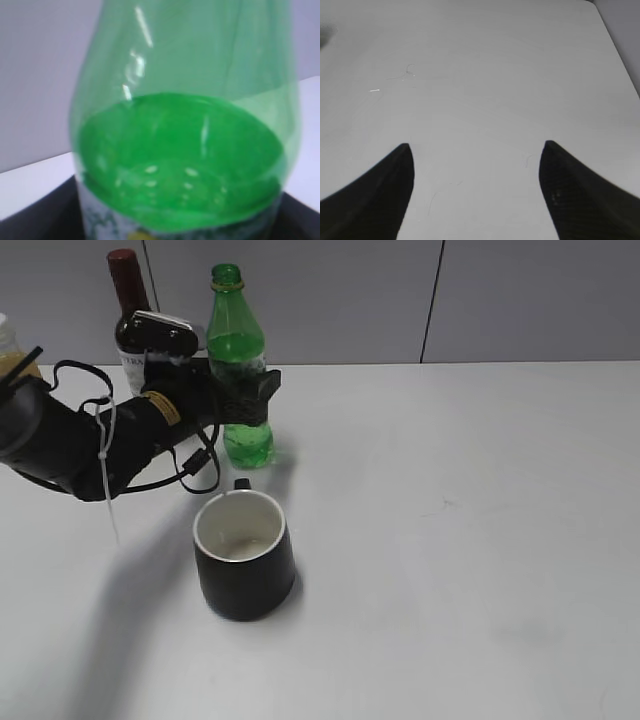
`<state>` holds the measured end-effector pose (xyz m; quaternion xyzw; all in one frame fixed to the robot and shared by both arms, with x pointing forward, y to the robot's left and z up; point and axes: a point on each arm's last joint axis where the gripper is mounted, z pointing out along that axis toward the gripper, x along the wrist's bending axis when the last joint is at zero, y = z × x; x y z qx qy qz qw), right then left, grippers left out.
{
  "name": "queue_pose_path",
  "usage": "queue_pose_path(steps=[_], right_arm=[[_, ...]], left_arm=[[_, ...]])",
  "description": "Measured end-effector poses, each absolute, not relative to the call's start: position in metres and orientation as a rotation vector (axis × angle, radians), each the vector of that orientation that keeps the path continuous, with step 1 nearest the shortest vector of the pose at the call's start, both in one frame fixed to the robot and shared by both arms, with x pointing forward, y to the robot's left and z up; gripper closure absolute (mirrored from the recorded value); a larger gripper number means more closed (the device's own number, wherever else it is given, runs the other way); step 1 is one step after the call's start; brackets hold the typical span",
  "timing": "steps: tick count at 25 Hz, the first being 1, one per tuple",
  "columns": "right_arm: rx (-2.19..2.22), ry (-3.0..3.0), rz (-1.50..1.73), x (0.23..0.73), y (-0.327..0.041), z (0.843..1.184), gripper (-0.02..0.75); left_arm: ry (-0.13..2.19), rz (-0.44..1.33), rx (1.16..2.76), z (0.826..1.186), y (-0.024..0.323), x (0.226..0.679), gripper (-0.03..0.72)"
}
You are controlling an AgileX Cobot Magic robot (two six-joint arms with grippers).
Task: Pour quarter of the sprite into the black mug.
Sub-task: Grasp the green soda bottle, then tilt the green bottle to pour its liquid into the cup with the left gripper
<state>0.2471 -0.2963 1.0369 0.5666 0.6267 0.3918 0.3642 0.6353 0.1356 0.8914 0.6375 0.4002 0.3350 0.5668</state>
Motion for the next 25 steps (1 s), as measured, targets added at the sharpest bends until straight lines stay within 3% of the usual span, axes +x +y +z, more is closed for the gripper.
queue_pose_path(steps=[6, 19, 25], right_arm=[[1.458, 1.612, 1.008, 0.247, -0.296, 1.037, 0.148], [1.457, 1.612, 1.009, 0.247, -0.296, 1.037, 0.148], [1.456, 1.613, 1.008, 0.247, -0.296, 1.037, 0.148]], left_arm=[[0.933, 0.789, 1.487, 0.892, 0.135, 0.635, 0.251], [0.933, 0.796, 1.510, 0.896, 0.141, 0.622, 0.255], [0.968, 0.907, 1.490, 0.913, 0.158, 0.600, 0.255]])
